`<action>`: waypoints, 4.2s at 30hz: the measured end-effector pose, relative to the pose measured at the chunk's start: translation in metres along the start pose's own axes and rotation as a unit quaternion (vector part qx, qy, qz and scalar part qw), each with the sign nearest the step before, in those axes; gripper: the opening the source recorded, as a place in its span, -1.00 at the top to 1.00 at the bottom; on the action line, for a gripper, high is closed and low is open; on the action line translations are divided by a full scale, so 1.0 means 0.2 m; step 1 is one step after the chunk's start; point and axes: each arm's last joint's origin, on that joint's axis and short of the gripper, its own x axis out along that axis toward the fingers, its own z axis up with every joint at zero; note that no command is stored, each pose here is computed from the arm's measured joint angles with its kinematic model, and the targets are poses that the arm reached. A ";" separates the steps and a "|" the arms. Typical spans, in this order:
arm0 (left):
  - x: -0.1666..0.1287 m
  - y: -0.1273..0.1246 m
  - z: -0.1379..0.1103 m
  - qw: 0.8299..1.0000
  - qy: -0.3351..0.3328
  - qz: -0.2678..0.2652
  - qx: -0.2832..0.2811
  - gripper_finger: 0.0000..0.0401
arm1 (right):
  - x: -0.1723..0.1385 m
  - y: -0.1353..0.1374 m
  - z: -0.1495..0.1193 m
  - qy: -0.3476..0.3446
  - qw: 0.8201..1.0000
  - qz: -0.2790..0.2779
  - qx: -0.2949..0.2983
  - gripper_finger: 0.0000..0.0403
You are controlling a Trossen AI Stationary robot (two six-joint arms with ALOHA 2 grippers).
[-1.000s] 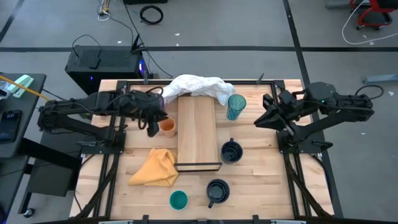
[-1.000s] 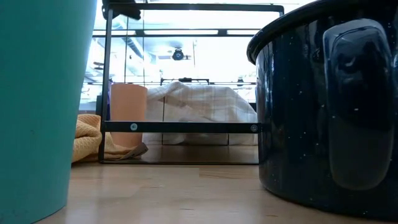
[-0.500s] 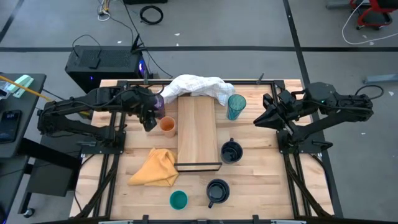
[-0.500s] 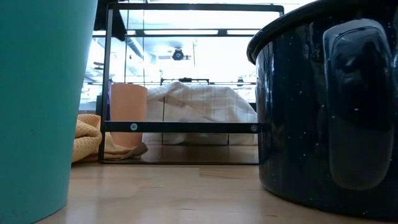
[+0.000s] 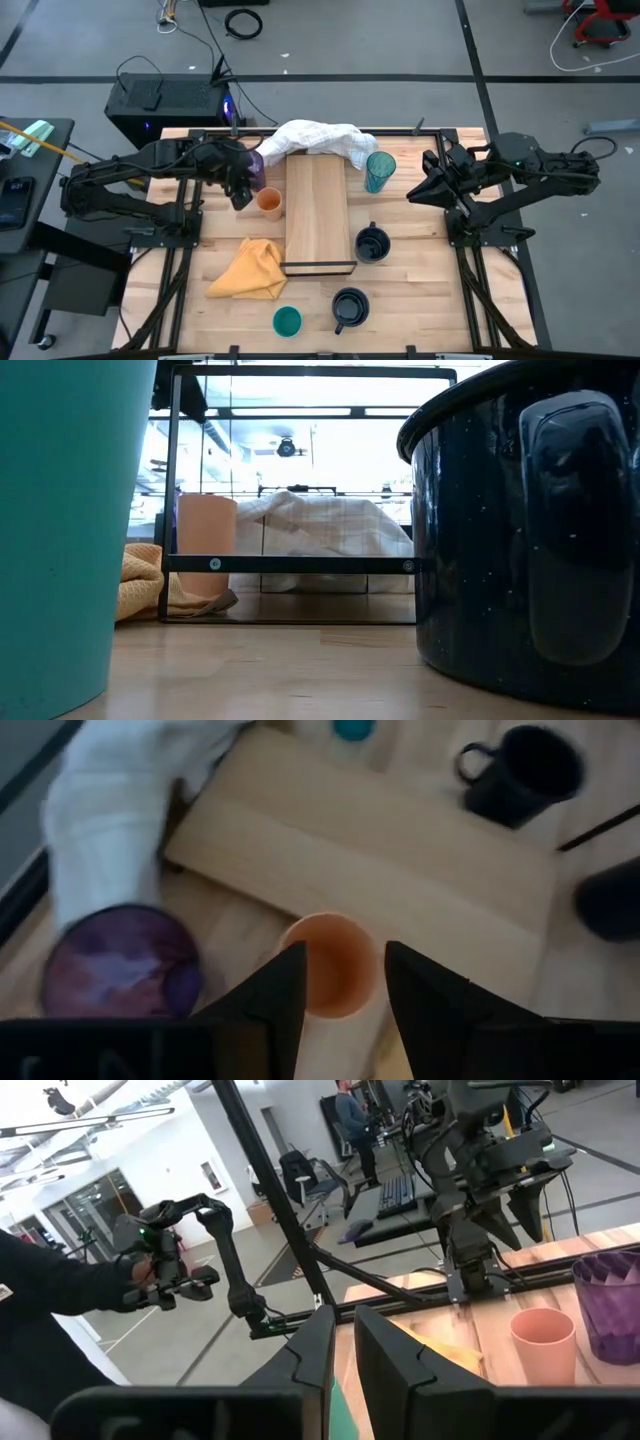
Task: Stack small to large cups/mugs on shelf
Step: Put the purple cup on the shelf
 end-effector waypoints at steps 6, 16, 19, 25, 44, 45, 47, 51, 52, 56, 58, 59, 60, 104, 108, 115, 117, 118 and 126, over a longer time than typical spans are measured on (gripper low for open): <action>0.00 -0.01 0.00 1.000 -0.001 -0.021 -0.001 0.26 | 0.00 0.00 0.00 -0.001 1.000 -0.003 -0.001 0.74; 0.00 -0.01 0.00 1.000 -0.001 -0.021 -0.001 0.32 | 0.00 0.00 0.00 -0.002 1.000 -0.004 -0.001 0.74; 0.00 -0.01 0.00 1.000 0.000 -0.024 -0.003 0.32 | 0.00 0.00 0.00 -0.002 1.000 -0.004 -0.001 0.74; 0.00 -0.01 0.00 1.000 0.002 -0.030 -0.003 0.28 | 0.00 0.00 0.00 -0.002 1.000 -0.005 -0.001 0.74; 0.00 0.12 -0.05 0.994 0.060 0.087 0.007 0.26 | 0.06 -0.03 0.03 -0.039 0.998 -0.043 0.007 0.74; 0.00 0.14 -0.04 0.993 0.059 0.098 0.006 0.26 | 0.06 -0.03 0.04 -0.051 0.998 -0.046 0.010 0.74; 0.00 0.19 -0.04 0.991 0.059 0.118 -0.001 0.28 | 0.06 -0.03 0.06 -0.074 0.996 -0.054 0.015 0.74; -0.01 0.26 -0.03 0.987 0.055 0.152 -0.013 0.30 | 0.06 -0.03 0.08 -0.115 0.989 -0.090 0.022 0.74; -0.01 0.28 -0.03 0.986 0.057 0.157 -0.012 0.30 | 0.06 -0.04 0.09 -0.126 0.986 -0.102 0.030 0.74; -0.02 0.35 -0.02 0.983 0.058 0.175 0.013 0.28 | 0.05 -0.06 0.10 -0.163 0.974 -0.147 0.062 0.74; -0.02 0.37 -0.01 0.981 0.054 0.181 0.036 0.27 | 0.05 -0.06 0.11 -0.181 0.967 -0.163 0.078 0.74; -0.02 0.38 0.00 0.981 0.049 0.183 0.046 0.26 | 0.04 -0.07 0.12 -0.191 0.963 -0.171 0.084 0.74; -0.02 0.39 0.00 0.980 0.044 0.184 0.056 0.26 | 0.04 -0.07 0.12 -0.199 0.960 -0.179 0.088 0.74; -0.09 0.61 0.07 0.988 -0.071 0.123 0.067 0.35 | 0.02 -0.09 0.16 -0.262 0.933 -0.228 0.098 0.74; -0.09 0.61 0.07 0.988 -0.072 0.121 0.066 0.32 | 0.02 -0.09 0.16 -0.262 0.933 -0.228 0.098 0.74; -0.06 0.61 0.06 0.990 -0.074 0.105 0.056 0.29 | 0.02 -0.09 0.16 -0.262 0.933 -0.228 0.098 0.74; -0.06 0.61 0.06 0.990 -0.072 0.104 0.055 0.30 | 0.02 -0.09 0.16 -0.262 0.933 -0.228 0.098 0.74; -0.06 0.61 0.06 0.990 -0.072 0.104 0.055 0.31 | 0.02 -0.09 0.16 -0.262 0.933 -0.228 0.098 0.74; -0.05 0.61 0.05 0.991 -0.064 0.102 0.054 0.30 | 0.02 -0.09 0.16 -0.262 0.933 -0.228 0.098 0.74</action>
